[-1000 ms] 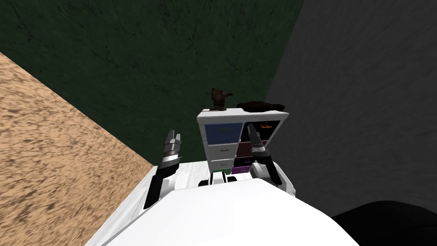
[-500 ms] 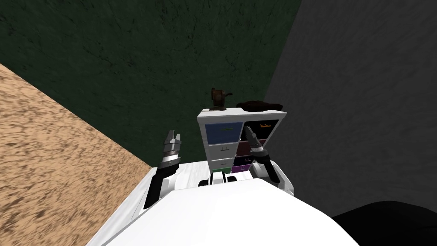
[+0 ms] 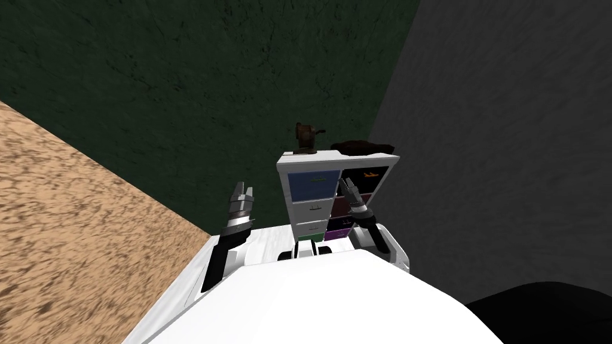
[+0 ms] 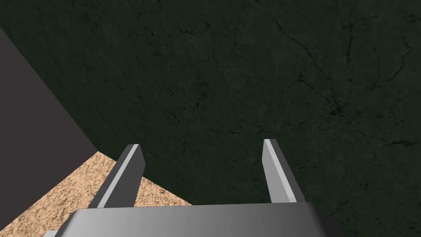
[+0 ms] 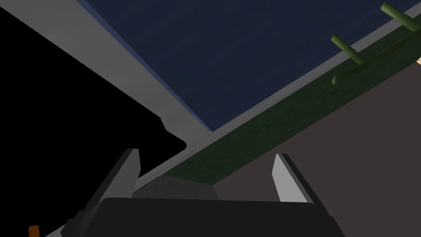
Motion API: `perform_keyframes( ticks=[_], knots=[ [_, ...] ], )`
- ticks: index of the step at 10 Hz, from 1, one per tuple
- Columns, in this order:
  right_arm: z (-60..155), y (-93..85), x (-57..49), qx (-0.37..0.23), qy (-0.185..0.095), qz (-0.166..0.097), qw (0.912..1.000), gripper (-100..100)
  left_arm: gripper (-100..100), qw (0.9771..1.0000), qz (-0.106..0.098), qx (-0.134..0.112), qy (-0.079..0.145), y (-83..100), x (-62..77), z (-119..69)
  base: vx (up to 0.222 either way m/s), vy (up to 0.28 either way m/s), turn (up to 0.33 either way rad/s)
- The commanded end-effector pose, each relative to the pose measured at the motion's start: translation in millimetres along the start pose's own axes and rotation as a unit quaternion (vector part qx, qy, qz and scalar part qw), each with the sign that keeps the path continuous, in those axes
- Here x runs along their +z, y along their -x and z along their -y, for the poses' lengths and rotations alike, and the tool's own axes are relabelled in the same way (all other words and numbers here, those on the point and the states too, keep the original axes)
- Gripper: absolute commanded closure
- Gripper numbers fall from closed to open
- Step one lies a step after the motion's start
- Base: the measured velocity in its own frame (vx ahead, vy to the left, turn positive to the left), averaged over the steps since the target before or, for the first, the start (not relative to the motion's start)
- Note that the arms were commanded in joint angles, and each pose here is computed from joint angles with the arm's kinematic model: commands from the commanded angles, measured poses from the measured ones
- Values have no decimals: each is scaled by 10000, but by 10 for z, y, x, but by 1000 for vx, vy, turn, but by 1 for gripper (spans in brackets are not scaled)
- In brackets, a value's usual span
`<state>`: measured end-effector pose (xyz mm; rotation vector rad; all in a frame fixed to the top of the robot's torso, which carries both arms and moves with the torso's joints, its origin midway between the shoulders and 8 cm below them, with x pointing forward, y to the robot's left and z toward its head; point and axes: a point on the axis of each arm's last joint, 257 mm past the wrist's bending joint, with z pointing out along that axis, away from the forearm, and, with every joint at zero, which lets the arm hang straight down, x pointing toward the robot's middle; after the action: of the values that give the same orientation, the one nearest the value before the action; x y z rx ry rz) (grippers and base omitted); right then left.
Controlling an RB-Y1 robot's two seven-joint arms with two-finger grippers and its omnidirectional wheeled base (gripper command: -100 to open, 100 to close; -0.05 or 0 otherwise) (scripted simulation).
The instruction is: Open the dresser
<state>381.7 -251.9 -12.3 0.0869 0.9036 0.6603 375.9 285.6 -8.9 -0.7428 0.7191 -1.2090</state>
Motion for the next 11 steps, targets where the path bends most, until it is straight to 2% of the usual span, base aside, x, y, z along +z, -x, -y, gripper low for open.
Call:
perform_keyframes(
  ticks=[1,3,4,6,9,11],
  knots=[
    [96,-153,-40,-572,11,-193,9982,-100,0,10000,0,0,0,0,0,0,-9,29,-66],
    [96,-153,-40,-794,15,-192,9967,-100,0,10000,0,0,0,0,0,0,-5,21,-22],
    [150,-244,-65,-1099,43,-312,9934,-100,0,10000,0,0,0,0,0,0,-12,19,-57],
    [150,-244,-65,-1266,48,-311,9915,-100,0,10000,0,0,0,0,0,0,-8,19,-23],
    [265,-433,-123,-1967,120,-553,9788,-100,0,10000,0,0,0,0,0,0,-8,28,-62],
    [265,-433,-123,-2204,133,-549,9738,-100,0,10000,0,0,0,0,0,0,-9,22,-20]
  ],
)
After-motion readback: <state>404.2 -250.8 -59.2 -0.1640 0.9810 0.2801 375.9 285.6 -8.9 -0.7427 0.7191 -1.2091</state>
